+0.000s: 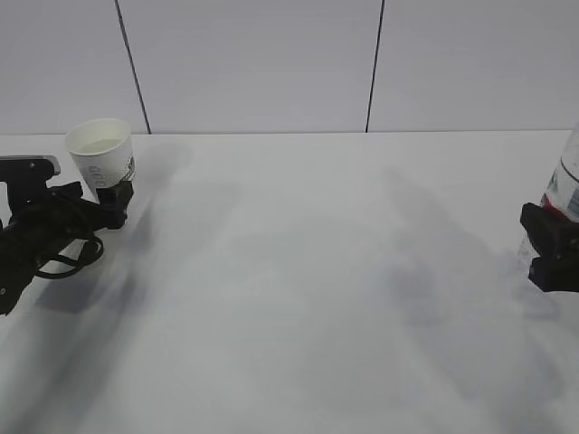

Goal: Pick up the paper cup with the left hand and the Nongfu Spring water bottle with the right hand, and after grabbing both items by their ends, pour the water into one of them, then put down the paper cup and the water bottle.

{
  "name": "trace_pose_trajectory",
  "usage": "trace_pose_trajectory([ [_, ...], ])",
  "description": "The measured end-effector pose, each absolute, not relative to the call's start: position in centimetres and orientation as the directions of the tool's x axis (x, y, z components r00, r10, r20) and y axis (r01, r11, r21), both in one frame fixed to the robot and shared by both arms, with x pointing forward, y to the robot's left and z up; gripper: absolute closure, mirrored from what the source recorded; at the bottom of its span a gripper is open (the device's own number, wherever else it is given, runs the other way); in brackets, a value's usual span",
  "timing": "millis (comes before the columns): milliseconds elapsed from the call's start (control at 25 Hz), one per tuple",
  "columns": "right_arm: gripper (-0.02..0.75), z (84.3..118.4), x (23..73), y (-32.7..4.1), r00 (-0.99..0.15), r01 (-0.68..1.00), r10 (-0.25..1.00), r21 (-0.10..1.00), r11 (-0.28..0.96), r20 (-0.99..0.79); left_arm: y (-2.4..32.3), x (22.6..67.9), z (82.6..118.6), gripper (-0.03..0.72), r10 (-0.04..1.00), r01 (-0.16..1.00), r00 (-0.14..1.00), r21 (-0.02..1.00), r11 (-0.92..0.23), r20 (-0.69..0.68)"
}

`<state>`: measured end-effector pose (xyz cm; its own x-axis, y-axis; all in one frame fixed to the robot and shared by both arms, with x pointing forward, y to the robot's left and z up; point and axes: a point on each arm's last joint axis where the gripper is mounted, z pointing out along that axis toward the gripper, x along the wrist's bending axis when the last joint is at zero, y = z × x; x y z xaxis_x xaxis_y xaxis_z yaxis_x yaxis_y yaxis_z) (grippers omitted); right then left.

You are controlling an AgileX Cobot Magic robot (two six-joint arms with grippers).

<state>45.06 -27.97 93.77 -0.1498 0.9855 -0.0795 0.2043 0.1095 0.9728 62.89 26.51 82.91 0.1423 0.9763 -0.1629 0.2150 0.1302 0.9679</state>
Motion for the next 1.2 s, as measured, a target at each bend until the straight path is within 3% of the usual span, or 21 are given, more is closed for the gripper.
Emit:
trace_pose_trajectory([
  [1200, 0.308, 94.7, 45.2, -27.7, -0.173, 0.103, 0.982, 0.99, 0.097, -0.079, 27.4, 49.6, 90.3, 0.05, 0.976, 0.251, 0.143, 0.96, 0.128, -0.167],
])
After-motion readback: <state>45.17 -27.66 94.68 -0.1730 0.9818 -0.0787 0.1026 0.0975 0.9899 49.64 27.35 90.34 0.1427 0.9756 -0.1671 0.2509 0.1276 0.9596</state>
